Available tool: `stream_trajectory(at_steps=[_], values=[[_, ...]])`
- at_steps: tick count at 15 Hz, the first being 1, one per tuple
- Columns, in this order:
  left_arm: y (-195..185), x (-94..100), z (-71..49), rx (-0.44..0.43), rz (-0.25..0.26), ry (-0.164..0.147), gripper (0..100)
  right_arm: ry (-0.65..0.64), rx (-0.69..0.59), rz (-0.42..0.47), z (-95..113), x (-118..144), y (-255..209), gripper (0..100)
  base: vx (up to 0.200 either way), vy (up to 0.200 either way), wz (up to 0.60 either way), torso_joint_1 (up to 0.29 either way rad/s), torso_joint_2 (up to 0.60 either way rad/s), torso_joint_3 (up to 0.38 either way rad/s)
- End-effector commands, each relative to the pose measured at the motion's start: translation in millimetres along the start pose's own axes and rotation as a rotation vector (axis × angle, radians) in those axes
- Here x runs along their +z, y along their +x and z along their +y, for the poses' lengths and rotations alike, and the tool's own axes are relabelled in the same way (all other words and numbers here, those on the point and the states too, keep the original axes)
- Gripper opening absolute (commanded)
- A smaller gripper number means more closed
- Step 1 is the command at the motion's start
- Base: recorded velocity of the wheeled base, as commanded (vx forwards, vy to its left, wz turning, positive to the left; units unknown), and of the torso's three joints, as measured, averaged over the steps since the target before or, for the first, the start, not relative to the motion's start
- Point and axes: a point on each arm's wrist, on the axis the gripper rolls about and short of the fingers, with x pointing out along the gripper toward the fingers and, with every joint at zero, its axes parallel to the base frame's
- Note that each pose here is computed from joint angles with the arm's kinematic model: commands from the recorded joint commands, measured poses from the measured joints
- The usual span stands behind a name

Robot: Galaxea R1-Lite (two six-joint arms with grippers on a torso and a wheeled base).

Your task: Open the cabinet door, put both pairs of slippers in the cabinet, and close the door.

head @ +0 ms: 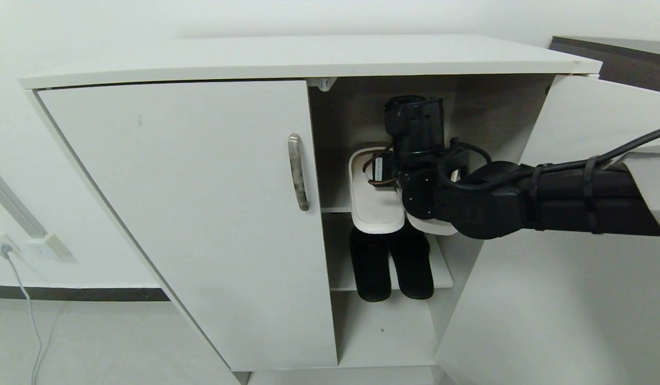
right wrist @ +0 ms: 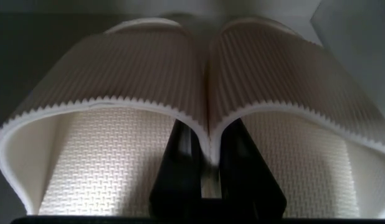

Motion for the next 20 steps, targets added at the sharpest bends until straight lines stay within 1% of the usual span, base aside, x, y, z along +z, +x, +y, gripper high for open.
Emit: stream_trajectory(at_steps=[1,6,10,20], values=[[0,0.0,0.0,0.002,0.001,0.0,0,-0.009,-0.011,0.001,2,-5,10,0,0.0,0.0,0.0,0.0,0.0,0.0],[0,-0.1,0.0,0.0,-0.001,-0.002,0,-0.032,-0.007,-0.019,2,3,12,0,0.0,0.0,0.0,0.0,0.0,0.0],[0,0.0,0.0,0.0,0.001,-0.005,0,-0.032,-0.023,-0.018,-1,1,25,0,0.0,0.0,0.0,0.0,0.0,0.0],[0,0.0,0.0,0.0,0.001,-0.006,0,-0.042,-0.034,0.003,-2,-5,33,0,0.0,0.0,0.0,0.0,0.0,0.0]])
